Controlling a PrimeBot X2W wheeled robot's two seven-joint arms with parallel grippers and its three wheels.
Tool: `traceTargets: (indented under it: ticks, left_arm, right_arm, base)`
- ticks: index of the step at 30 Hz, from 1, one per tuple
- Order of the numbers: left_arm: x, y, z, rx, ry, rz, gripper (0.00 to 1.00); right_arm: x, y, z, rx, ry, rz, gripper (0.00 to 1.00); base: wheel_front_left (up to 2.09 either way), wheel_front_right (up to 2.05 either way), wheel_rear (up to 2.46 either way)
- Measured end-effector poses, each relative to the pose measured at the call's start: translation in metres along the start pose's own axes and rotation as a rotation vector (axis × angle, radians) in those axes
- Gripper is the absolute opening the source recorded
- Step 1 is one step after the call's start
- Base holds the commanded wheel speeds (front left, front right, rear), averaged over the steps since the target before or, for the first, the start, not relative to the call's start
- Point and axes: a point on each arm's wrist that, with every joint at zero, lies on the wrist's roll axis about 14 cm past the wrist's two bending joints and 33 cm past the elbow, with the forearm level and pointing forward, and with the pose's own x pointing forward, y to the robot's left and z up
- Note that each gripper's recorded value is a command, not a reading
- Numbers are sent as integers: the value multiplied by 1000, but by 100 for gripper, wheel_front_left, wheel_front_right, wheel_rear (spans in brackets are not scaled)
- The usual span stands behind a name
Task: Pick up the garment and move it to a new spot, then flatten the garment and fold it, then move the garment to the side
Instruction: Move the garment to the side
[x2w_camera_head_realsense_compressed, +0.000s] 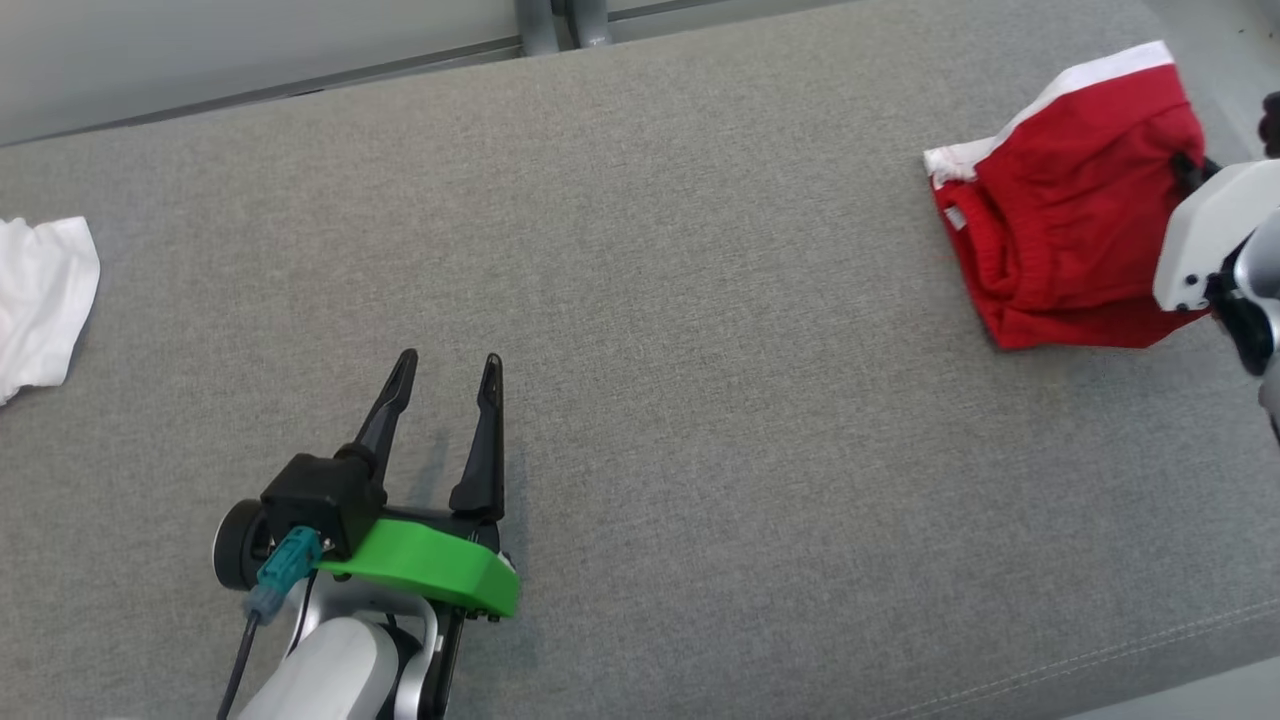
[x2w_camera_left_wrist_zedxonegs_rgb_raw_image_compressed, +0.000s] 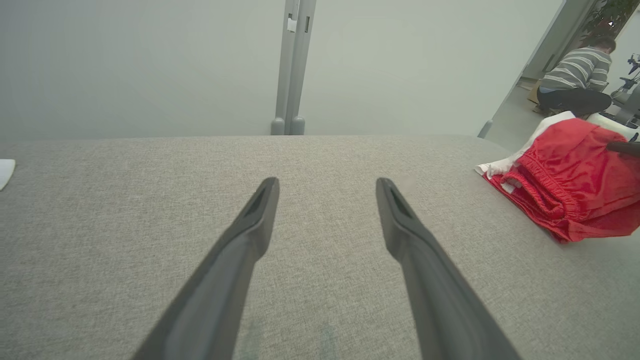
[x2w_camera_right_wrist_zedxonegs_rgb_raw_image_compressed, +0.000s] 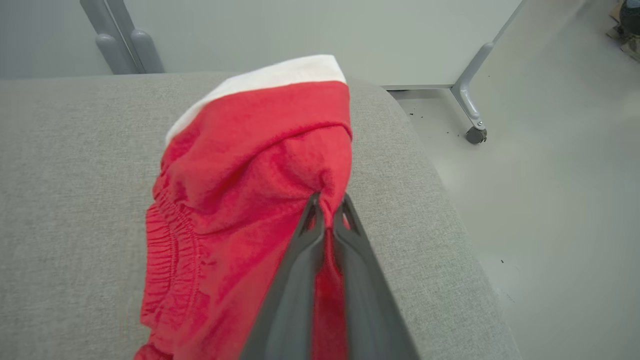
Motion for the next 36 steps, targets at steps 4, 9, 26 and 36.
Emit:
traceTargets:
  ticks: [4, 9, 26, 36]
  left_arm:
    - [3, 8, -2, 6, 6, 15, 100]
    - [7, 16, -7, 8, 18, 26, 100]
    - [10, 37, -21, 12, 56, 66, 100]
    - [6, 28, -5, 20, 24, 55, 100]
  right_arm:
    - [12, -18, 6, -21, -13, -44, 0]
    - [29, -25, 9, -38, -18, -71, 0]
    - [55, -36, -5, -132, -76, -127, 100]
    - [44, 1, 21, -113, -178, -58, 100]
  base:
    - [0, 0, 0]
    - [0, 0, 0]
    - [0, 0, 0]
    - [0, 0, 0]
